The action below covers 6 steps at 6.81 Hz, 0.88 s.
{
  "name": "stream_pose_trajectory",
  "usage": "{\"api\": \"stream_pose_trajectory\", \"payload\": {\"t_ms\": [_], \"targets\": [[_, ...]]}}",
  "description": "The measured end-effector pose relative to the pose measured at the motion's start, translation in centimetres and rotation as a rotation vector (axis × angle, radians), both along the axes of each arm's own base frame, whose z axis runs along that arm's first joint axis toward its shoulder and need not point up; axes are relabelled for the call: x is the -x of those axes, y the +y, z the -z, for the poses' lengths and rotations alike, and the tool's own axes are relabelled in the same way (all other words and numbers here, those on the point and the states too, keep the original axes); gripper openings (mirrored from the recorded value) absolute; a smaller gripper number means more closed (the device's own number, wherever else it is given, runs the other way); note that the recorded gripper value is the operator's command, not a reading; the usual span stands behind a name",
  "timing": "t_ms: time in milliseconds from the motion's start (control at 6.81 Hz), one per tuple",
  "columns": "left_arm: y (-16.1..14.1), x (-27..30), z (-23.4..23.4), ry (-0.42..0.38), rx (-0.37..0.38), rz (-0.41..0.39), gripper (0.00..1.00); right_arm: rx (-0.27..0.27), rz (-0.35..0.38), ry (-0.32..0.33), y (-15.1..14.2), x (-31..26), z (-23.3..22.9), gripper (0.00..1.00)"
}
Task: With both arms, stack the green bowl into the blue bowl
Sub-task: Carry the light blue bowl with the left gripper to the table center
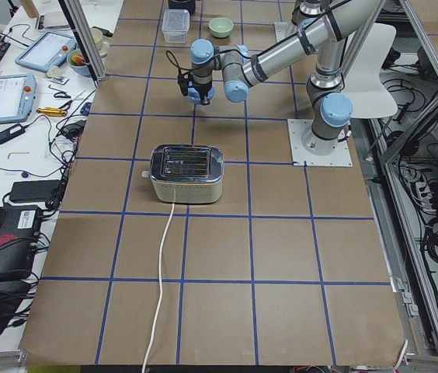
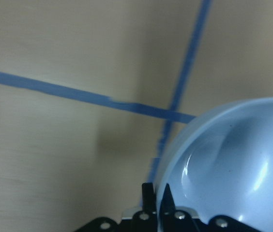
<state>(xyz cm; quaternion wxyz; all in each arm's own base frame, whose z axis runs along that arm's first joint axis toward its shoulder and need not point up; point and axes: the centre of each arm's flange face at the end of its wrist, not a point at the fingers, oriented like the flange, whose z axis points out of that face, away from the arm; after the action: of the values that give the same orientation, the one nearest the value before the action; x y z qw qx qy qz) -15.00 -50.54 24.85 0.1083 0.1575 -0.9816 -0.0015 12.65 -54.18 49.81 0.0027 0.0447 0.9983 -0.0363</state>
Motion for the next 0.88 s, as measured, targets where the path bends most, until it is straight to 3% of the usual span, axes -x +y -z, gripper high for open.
{"api": "stream_pose_trajectory", "payload": {"t_ms": [440,587,734,881], "targets": [[0.5,9.1,2.7,0.016,0.021,-0.088,0.00,-0.001,-0.001,0.002,-0.1,0.1,0.0,1.00],[0.2,10.6,3.5,0.024,0.021,-0.110,0.21,-0.002,0.001,0.006,-0.1,0.3,0.0,1.00],[0.2,11.9,4.5,0.025,0.012,-0.112,0.91,0.000,-0.011,0.017,-0.3,0.6,0.1,1.00],[-0.2,12.5,4.4,0.030,0.020,-0.111,0.96,0.004,-0.045,0.050,-0.7,1.0,0.3,1.00]]}}
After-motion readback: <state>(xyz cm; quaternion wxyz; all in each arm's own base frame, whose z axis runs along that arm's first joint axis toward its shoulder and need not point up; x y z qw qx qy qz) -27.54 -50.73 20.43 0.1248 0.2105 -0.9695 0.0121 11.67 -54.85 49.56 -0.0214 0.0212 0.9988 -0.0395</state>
